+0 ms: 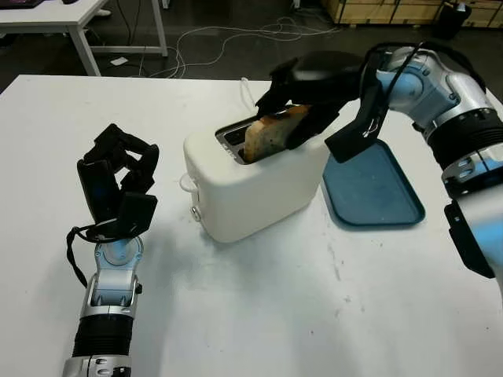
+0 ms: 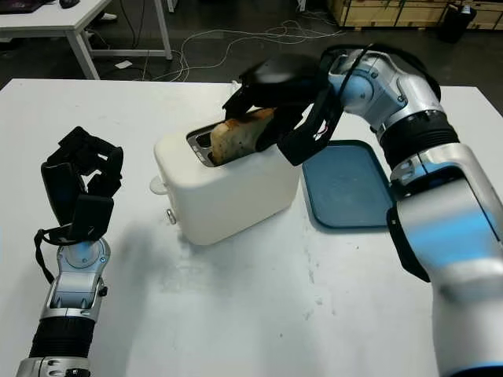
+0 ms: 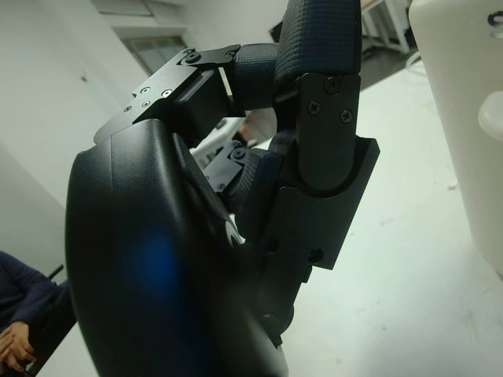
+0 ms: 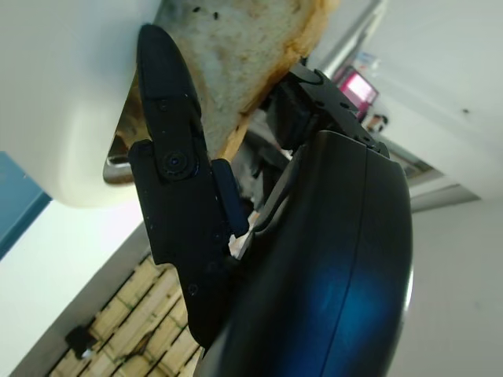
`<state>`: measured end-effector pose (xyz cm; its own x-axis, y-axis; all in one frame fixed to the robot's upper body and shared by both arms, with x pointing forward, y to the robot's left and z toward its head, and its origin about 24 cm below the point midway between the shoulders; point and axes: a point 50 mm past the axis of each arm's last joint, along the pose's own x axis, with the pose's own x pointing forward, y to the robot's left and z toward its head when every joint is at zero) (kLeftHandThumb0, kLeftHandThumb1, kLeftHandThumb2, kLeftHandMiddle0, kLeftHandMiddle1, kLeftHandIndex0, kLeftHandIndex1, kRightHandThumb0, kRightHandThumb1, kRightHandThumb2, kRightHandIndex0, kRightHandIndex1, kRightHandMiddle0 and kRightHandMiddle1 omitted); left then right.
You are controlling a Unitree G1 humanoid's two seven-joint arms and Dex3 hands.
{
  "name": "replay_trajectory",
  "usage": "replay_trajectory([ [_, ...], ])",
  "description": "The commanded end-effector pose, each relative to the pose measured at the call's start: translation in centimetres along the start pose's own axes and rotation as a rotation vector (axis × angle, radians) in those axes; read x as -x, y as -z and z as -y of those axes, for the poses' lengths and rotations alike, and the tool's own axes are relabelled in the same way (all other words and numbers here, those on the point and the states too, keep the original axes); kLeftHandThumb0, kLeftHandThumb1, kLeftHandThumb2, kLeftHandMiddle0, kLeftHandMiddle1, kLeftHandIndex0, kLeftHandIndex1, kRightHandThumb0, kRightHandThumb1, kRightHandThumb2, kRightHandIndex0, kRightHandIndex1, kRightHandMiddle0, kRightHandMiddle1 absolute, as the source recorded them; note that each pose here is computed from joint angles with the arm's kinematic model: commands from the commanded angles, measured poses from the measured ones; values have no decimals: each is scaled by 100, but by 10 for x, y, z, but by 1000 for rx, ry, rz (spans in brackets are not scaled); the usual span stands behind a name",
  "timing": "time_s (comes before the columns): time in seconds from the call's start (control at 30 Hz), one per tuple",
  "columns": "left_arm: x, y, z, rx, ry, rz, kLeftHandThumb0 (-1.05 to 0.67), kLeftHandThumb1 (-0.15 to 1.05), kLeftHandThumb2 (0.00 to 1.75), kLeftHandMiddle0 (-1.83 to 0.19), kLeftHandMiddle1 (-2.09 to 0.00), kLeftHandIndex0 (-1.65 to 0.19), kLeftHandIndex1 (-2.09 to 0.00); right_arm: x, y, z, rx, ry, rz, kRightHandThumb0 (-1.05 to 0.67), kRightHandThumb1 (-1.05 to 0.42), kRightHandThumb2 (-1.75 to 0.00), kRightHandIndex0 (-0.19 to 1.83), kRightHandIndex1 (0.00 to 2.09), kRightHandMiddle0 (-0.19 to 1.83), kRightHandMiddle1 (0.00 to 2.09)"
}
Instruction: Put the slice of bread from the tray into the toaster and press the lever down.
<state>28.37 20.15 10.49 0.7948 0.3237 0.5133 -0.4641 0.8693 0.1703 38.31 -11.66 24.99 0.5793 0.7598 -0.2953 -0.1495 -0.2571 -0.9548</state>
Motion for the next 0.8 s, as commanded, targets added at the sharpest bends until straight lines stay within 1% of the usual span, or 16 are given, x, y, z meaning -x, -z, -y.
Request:
replay_trajectory([
  [0.0, 2, 0, 0, 4, -6, -1, -98, 92, 31, -99, -161, -84, -147, 8, 2, 19, 17, 37, -24, -82, -78, 0, 0, 9, 24, 1],
  [0.13, 2, 0, 0, -4, -6, -3, -99, 92, 31, -100, -161, -84, -147, 16, 4, 32, 3, 94, -41, -78, -75, 0, 0, 3, 22, 1],
  [0.3, 2, 0, 0, 1, -4, 0, -98, 92, 31, -99, -161, -84, -147, 28, 8, 49, -67, 159, -56, -80, -74, 0, 0, 0, 22, 1],
  [0.43, 2, 1, 0, 5, -3, 1, -99, 92, 31, -99, -161, -84, -147, 37, 13, 53, -202, 230, -30, -77, -70, 0, 3, 2, 23, 1],
  [0.5, 2, 0, 1, 1, -2, -1, -99, 92, 31, -100, -161, -84, -146, 40, 16, 51, -284, 323, 10, -77, -70, 0, 8, 5, 26, 3],
  [0.53, 2, 0, 1, 0, -2, -1, -99, 92, 32, -100, -161, -84, -147, 42, 17, 49, -320, 393, 30, -77, -71, -1, 14, 9, 30, 5],
  [0.57, 2, 0, 1, 2, -2, -1, -99, 92, 32, -100, -161, -84, -147, 44, 18, 44, -364, 485, 53, -76, -75, -1, 21, 25, 40, 7],
  [0.6, 1, 1, 1, 3, -2, 0, -99, 92, 32, -100, -161, -84, -147, 46, 19, 38, -401, 578, 71, -72, -79, -1, 21, 45, 48, 8],
  [0.63, 1, 1, 0, 4, 0, 0, -99, 92, 32, -100, -161, -84, -147, 48, 20, 31, -435, 668, 75, -68, -83, -1, 26, 62, 57, 11],
  [0.67, 1, 1, 0, 5, 2, 1, -99, 92, 32, -100, -161, -84, -147, 49, 21, 24, -462, 744, 73, -63, -88, -3, 38, 77, 69, 16],
  [0.7, 1, 1, 1, 5, 4, 1, -99, 92, 32, -100, -161, -84, -147, 50, 22, 14, -488, 811, 61, -61, -90, -3, 44, 82, 75, 18],
  [0.77, 0, 0, 1, 10, 6, 3, -100, 92, 32, -100, -160, -84, -147, 52, 23, -3, -545, 899, 33, -55, -92, -8, 56, 87, 83, 22],
])
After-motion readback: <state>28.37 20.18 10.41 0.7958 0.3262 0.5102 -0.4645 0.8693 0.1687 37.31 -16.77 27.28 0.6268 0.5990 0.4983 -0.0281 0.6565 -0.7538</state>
